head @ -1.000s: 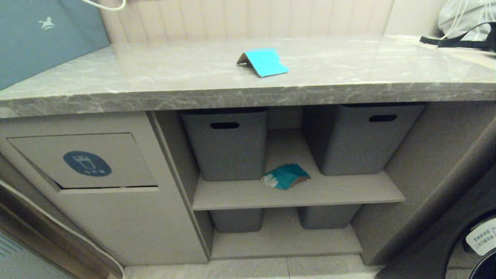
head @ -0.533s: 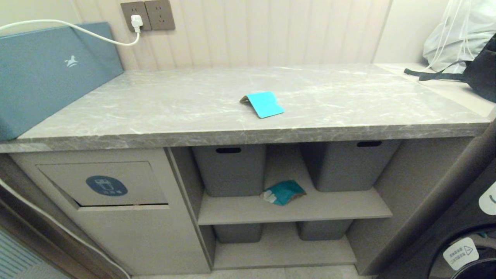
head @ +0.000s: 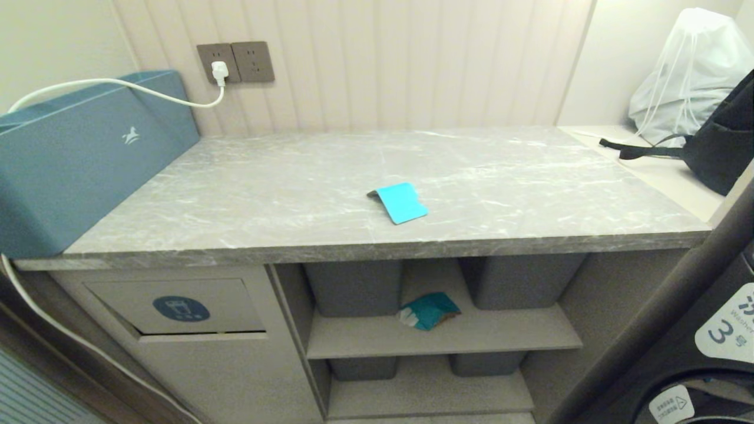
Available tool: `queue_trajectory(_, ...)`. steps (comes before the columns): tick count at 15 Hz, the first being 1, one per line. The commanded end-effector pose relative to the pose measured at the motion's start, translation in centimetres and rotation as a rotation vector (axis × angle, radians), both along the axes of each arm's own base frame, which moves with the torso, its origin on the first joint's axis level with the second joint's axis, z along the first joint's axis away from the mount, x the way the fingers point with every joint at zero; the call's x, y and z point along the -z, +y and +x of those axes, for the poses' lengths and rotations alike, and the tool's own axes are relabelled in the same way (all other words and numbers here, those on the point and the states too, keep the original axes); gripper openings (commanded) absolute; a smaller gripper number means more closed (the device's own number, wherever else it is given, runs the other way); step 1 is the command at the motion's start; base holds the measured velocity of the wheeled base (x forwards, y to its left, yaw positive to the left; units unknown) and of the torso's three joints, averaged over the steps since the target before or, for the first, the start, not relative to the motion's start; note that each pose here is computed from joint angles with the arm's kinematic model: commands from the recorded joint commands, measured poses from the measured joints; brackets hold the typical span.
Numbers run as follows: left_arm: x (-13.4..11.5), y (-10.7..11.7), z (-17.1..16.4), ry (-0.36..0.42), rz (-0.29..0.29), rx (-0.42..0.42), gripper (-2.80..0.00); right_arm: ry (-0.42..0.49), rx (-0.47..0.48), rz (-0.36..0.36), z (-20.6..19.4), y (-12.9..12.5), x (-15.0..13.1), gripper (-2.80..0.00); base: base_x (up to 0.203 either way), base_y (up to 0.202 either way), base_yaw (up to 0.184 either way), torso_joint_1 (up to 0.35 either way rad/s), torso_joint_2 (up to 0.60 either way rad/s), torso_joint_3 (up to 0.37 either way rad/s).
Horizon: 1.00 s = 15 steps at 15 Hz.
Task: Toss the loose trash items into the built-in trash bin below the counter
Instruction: Pick up the garbage
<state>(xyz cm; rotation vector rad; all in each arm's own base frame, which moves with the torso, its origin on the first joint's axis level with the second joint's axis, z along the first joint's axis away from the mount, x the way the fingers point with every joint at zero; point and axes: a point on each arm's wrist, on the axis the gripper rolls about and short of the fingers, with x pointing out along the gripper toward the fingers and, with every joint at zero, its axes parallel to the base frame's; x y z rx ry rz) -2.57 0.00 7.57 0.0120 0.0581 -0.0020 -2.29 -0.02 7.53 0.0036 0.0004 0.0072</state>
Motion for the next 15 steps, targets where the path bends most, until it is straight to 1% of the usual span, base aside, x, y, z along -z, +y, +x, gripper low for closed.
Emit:
queue_trajectory(1,0.0,0.0,0.0,0.005,0.0,0.001,-2.8,0.0,0.0,-0.001,0.0,0.0,0.0,-2.8,0.0,0.0,0.0,0.227,-0.49,-0.276)
queue_trajectory(4,0.0,0.0,0.1,0.011,0.0,0.001,-2.8,0.0,-0.002,-0.004,0.0,0.0,0.0,-2.8,0.0,0.0,0.0,0.235,-0.51,-0.281)
queue_trajectory(7,-0.3,0.0,0.0,-0.016,0.008,0.011,-2.8,0.0,-0.002,0.001,0.0,0.0,0.0,-2.8,0.0,0.0,0.0,0.108,-0.23,-0.129)
queue_trajectory(8,-1.0,0.0,-0.2,-0.032,-0.001,0.014,-2.8,-0.001,0.0,0.002,0.0,0.0,0.0,-2.8,0.0,0.0,0.0,0.029,-0.07,-0.044)
queue_trajectory(9,-2.6,0.0,-0.3,-0.051,-0.015,0.022,-2.8,-0.002,-0.002,0.001,0.0,0.0,0.0,-2.8,0.0,0.0,0.0,0.018,-0.03,-0.022)
queue_trajectory(10,-4.7,-0.1,-0.1,-0.052,-0.033,0.042,-2.8,-0.002,-0.002,0.001,0.0,0.0,0.0,-2.8,0.0,0.0,0.0,0.0,0.0,0.0)
queue_trajectory(11,-7.2,-0.2,0.6,-0.033,-0.068,0.087,-2.8,-0.002,-0.002,0.001,0.0,0.0,0.0,-2.8,0.0,0.0,0.0,0.0,0.0,0.0)
queue_trajectory(12,-10.0,-0.3,1.6,-0.011,-0.124,0.161,-2.8,0.0,-0.002,0.001,0.0,0.0,0.0,-2.8,0.0,0.0,0.0,0.0,0.0,0.0)
queue_trajectory(13,-12.7,-0.6,3.0,0.025,-0.216,0.284,-2.8,-0.002,-0.002,0.002,0.0,0.0,0.0,-2.8,0.0,0.0,0.0,0.0,0.0,0.0)
queue_trajectory(14,-14.9,-0.9,4.5,0.076,-0.324,0.404,-2.8,0.0,-0.001,0.001,0.0,0.0,0.0,-2.8,0.0,0.0,0.0,0.0,0.0,0.0)
queue_trajectory(15,-16.7,-1.2,6.3,0.142,-0.437,0.478,-2.8,0.0,-0.002,0.001,0.0,0.0,0.0,-2.8,0.0,0.0,0.0,0.0,0.0,0.0)
